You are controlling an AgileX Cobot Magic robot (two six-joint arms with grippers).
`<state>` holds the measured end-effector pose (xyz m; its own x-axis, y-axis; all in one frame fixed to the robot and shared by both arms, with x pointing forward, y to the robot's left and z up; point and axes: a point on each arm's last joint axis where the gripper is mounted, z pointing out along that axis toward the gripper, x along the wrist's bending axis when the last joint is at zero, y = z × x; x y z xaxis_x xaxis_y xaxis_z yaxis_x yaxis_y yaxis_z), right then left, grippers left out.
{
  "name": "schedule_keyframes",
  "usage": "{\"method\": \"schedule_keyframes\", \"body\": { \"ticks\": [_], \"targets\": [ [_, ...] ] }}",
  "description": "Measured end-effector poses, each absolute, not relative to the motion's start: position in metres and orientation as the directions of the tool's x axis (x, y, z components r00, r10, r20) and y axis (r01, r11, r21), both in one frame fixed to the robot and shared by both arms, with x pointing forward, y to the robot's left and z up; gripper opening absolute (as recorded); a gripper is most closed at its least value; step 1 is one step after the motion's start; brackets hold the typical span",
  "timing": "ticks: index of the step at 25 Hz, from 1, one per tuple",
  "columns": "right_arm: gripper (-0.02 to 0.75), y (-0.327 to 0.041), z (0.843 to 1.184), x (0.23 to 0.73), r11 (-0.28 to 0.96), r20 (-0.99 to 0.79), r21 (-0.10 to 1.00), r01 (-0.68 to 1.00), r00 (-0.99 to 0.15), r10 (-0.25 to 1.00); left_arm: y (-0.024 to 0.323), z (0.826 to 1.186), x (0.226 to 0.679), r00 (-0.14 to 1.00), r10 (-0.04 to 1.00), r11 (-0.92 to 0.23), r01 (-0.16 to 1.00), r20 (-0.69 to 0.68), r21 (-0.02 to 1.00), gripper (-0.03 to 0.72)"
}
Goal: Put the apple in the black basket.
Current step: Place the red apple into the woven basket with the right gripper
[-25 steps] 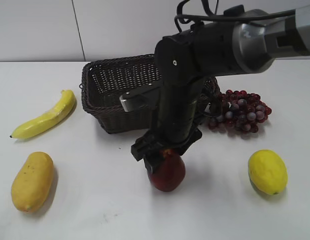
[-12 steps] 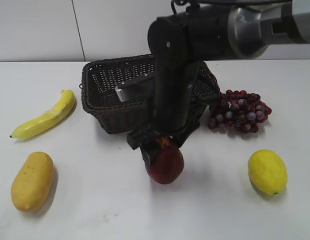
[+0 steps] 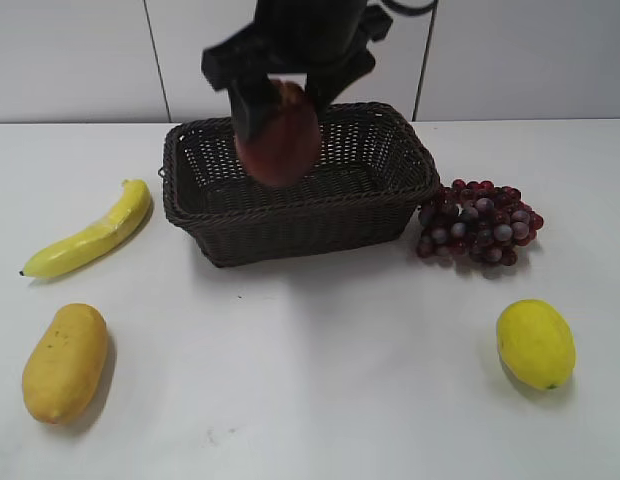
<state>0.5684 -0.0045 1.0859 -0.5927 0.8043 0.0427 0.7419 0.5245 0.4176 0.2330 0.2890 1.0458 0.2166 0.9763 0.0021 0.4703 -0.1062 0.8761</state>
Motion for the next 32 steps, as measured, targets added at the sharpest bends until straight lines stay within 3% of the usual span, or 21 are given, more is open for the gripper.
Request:
{"method": "schedule_keyframes", "body": {
  "ticks": [3,7,21,32],
  "targets": [
    [0.579,-0.014,1.101,0.586,0.462,0.048,0.512,0.724,-0.561,0.826,0.289,1.046,0.233,0.217,0.976,-0.106,0.470,0.002,0.876,0.223],
    [0.578,-0.028,1.090,0.613,0.411,0.044,0.541,0.734,-0.512,0.858,0.289,1.046,0.233,0.217,0.976,-0.106,0.470,0.002,0.876,0.223],
    [0.578,-0.009,0.945,0.664,0.445,0.001,0.450,0.774,-0.499,0.866,0.289,1.046,0.233,0.217,0.976,-0.106,0.470,0.002,0.876,0.223],
    [0.668,-0.007,0.939,0.668,0.450,-0.008,0.463,0.764,-0.503,0.864,0.289,1.046,0.233,0.217,0.976,-0.106,0.470,0.002,0.876,0.223]
  ]
}}
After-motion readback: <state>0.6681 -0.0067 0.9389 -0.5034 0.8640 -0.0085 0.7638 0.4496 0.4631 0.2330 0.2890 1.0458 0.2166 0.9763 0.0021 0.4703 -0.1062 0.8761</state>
